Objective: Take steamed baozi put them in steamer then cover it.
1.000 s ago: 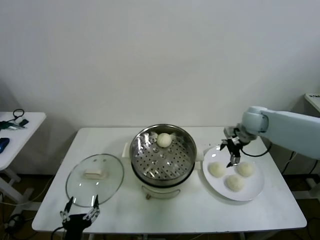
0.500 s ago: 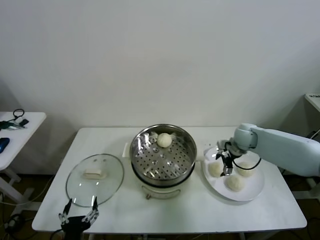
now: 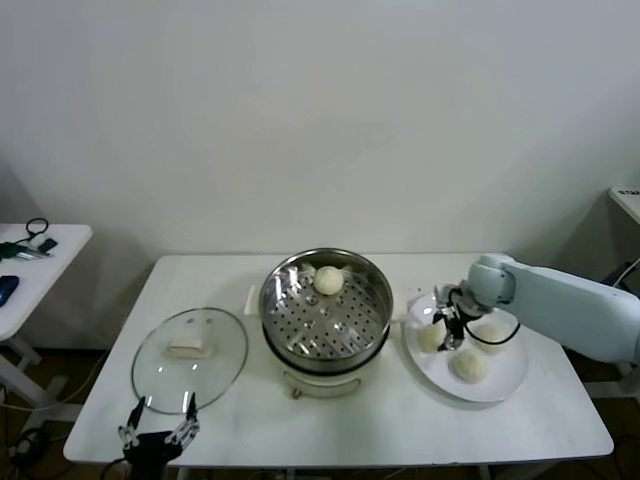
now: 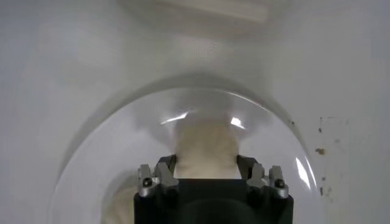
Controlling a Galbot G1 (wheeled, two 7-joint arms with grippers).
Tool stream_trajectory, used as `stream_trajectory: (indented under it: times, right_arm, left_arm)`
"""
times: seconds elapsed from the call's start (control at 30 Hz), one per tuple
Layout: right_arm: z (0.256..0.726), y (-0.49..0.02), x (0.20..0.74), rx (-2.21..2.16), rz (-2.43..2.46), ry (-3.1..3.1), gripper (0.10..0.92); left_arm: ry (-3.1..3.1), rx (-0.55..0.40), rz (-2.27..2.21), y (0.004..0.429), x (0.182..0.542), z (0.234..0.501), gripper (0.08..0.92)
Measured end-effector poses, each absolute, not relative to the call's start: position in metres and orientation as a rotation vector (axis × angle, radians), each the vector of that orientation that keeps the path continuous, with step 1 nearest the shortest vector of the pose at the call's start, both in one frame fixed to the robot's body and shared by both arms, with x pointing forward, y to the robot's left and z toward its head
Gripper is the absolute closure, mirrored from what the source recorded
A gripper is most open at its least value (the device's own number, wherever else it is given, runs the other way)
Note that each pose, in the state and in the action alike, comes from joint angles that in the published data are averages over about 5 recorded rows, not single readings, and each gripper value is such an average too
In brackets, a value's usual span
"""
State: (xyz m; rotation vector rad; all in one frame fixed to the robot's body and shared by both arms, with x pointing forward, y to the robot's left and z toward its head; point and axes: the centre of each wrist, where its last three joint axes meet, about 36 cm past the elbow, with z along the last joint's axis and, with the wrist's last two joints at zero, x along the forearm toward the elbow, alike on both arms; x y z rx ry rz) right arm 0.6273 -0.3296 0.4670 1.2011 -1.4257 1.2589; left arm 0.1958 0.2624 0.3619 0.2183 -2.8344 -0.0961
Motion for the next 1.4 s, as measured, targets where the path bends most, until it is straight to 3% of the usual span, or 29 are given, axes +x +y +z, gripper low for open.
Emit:
stream_trajectory:
  times: [0.23, 0.5, 0.67, 0.83, 1.07, 1.4]
  right_arm:
    - [0.51, -0.331, 0.638, 1.221, 1.267, -1.448, 0.386]
    - [0.624, -0.311, 0.656, 1.27, 1.33, -1.497, 0.386]
    - [0.702, -0.271, 0.653, 1.331, 1.356, -1.572, 0.386]
    - [0.744, -0.212, 0.639, 1.418, 1.358, -1.617, 0.386]
    - [0.743, -0.132, 0.624, 1.494, 1.355, -1.599, 0.386]
    - [0.676, -0.065, 0.621, 1.489, 1.364, -1.513, 0.386]
  left_arm:
    - [-2.84, 0.209, -0.093, 0.259, 0.197, 0.364, 0.177]
    - [-2.842, 0.189, -0.095, 0.257, 0.198, 0.364, 0.177]
    - [-2.845, 0.174, -0.097, 0.255, 0.199, 0.365, 0.177]
    - [-2.851, 0.167, -0.104, 0.256, 0.2, 0.367, 0.177]
    - [-2.852, 0.166, -0.108, 0.259, 0.199, 0.372, 0.177]
    - [-2.85, 0.173, -0.111, 0.261, 0.197, 0.373, 0.177]
